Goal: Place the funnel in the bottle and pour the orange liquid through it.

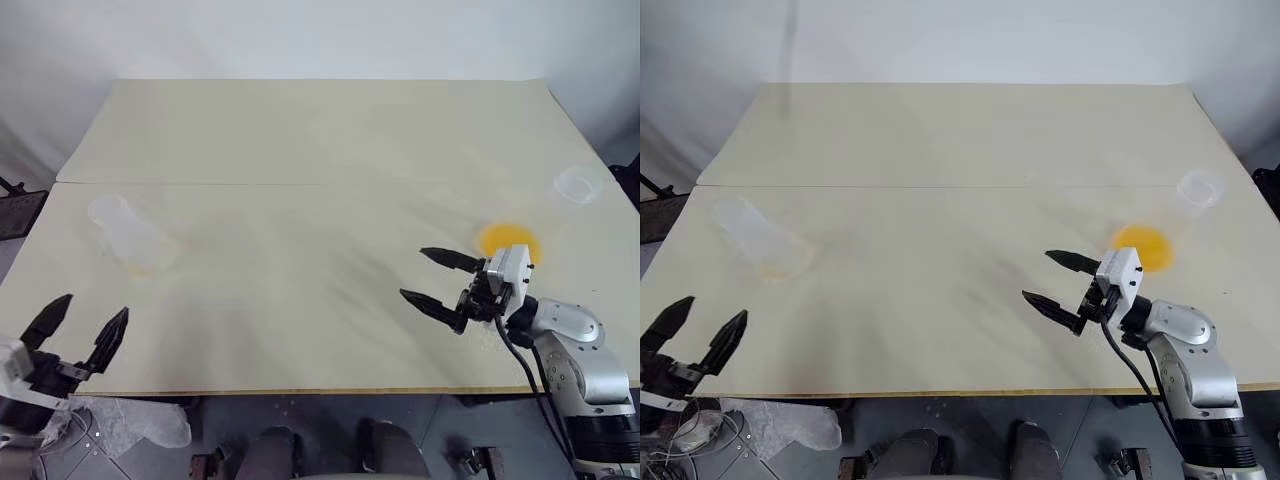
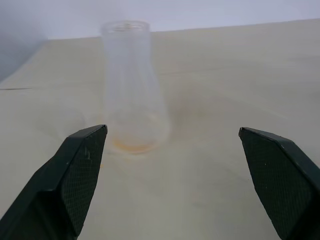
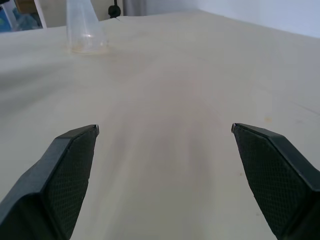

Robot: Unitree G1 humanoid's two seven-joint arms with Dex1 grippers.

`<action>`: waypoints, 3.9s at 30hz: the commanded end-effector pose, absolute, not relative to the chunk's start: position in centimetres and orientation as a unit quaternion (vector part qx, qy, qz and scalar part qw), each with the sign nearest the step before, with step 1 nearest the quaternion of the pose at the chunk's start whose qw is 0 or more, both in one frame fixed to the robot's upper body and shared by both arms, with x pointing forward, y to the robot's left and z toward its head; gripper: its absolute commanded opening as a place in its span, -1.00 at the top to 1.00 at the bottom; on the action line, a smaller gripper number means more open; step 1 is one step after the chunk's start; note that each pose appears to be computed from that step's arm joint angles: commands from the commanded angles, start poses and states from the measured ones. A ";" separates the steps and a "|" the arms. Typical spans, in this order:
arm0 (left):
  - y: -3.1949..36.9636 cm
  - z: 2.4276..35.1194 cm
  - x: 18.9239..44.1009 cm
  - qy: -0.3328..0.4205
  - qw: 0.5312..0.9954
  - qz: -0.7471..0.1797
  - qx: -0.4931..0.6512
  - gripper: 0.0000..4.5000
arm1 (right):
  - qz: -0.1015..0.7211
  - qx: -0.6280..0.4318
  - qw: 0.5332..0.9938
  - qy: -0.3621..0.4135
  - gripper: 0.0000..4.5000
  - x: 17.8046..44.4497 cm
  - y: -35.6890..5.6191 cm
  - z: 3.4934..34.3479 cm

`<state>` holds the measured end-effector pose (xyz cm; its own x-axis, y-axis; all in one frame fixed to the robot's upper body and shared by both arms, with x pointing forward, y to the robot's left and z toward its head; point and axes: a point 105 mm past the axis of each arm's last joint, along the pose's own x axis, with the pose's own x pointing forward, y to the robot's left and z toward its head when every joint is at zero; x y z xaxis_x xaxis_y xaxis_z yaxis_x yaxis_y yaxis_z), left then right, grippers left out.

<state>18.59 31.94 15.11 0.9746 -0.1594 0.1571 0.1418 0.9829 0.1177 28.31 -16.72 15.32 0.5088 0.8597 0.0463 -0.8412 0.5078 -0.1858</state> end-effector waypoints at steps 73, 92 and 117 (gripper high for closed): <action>-2.1 21.5 30.7 -0.137 0.634 -0.751 0.123 0.00 | 0.340 -0.144 0.928 -0.047 -1.00 21.0 -22.6 17.6; -5.8 20.8 30.3 -0.144 0.609 -0.767 0.141 0.00 | 0.298 -0.136 0.943 -0.052 -1.00 19.7 -22.3 17.6; -4.8 19.5 31.0 -0.070 0.629 -0.770 0.081 -0.99 | 0.305 -0.116 0.943 -0.061 -1.00 19.1 -22.0 18.6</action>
